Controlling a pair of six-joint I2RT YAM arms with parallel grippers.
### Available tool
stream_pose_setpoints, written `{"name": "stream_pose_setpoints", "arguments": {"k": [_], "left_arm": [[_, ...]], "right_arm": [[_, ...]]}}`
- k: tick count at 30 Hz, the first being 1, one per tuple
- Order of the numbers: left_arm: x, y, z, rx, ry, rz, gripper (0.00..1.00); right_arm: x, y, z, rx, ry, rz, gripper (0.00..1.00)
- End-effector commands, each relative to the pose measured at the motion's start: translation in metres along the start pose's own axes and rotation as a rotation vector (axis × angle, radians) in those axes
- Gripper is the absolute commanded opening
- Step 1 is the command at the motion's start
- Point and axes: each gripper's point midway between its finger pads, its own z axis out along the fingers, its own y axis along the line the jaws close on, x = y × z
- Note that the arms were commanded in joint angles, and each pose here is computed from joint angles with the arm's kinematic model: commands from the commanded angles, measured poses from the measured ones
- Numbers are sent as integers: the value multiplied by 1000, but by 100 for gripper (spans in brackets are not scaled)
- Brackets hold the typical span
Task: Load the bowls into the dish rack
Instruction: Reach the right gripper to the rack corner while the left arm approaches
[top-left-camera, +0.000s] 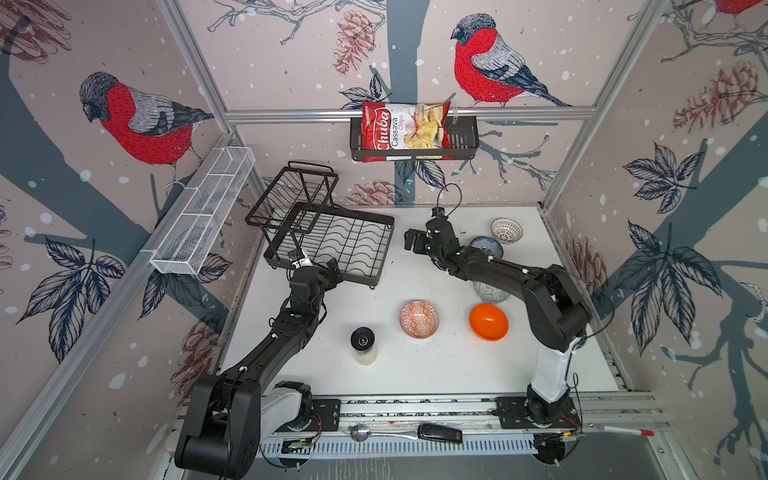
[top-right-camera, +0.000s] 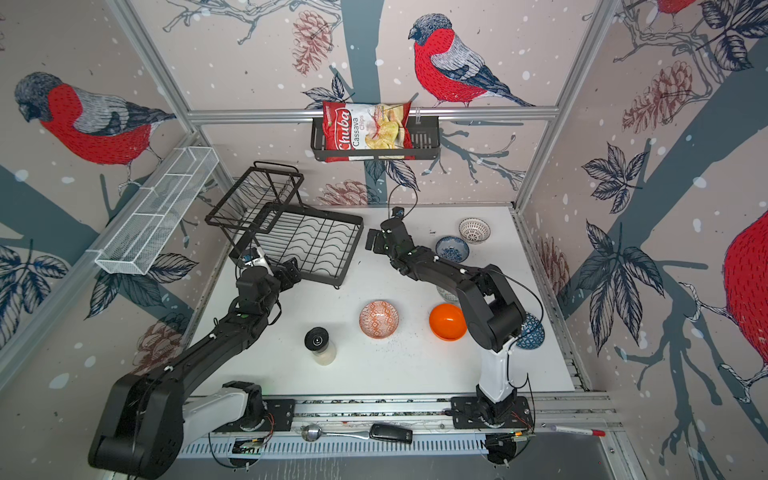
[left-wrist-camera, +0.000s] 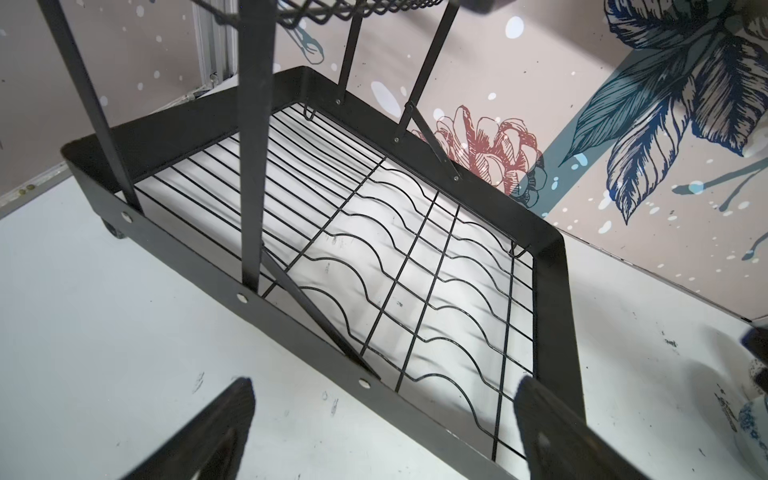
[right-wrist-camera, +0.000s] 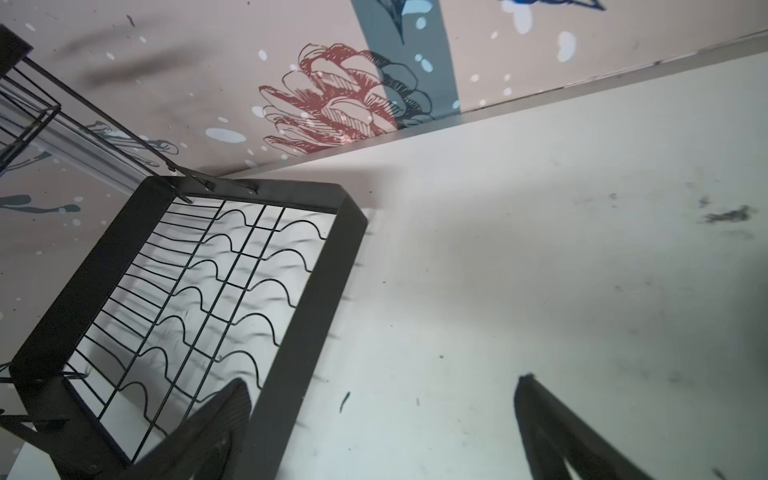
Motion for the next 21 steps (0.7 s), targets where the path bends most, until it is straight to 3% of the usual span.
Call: {"name": "stream_pose_setpoints", "arguments": {"k": [1, 10, 21], "left_arm": [[-12, -24, 0, 135, -65, 32, 97], [0, -41, 5, 223, -7, 40, 97], [-15, -44, -7, 236, -59, 45, 97]], "right_arm": [[25, 21, 20, 9, 95, -1, 98], [59, 68, 69, 25, 180, -86, 86], [81, 70, 97, 78, 206, -127, 68]]}}
